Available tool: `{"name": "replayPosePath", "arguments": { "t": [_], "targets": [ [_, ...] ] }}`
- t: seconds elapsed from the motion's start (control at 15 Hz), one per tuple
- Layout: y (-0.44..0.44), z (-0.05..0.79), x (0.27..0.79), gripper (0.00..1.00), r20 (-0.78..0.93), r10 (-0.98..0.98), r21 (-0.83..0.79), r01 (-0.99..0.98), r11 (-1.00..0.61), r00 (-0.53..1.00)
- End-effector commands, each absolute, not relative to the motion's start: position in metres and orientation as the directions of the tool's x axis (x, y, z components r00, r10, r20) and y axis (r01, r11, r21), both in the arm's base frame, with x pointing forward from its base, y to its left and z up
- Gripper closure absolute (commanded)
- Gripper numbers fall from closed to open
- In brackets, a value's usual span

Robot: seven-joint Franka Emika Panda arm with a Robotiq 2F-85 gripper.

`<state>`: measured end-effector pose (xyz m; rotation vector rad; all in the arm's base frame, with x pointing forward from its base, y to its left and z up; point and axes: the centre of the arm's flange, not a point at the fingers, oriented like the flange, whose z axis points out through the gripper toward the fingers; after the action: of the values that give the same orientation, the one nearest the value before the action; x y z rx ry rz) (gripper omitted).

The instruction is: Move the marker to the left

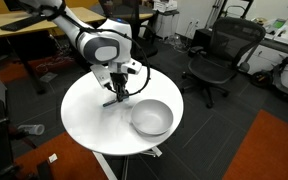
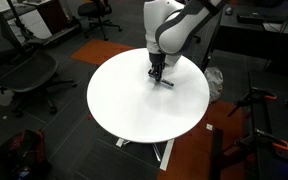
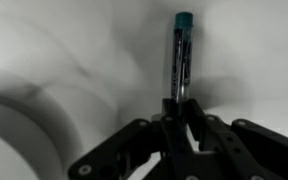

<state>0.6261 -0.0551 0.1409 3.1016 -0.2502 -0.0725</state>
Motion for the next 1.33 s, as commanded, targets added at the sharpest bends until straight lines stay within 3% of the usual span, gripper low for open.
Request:
{"name": "replayPosePath", "arguments": {
  "t": [0.0,0.53,0.93,1.27],
  "targets": [
    [-0.039,0.187,0.632,0.95,-0.009,-0.084,0.053,-0.084,-0.995,0.996],
    [0.024,0.253,0.643,0.95,-0.011,0.326,0.071,0.326,-0.943,0.945],
    [0.066,0.263,0.648,0.95,-0.034,0.621,0.019,0.622,-0.783,0.783],
    [0.084,0.242,0.655,0.95,-0.071,0.755,-0.022,0.756,-0.655,0.652]
  ]
}}
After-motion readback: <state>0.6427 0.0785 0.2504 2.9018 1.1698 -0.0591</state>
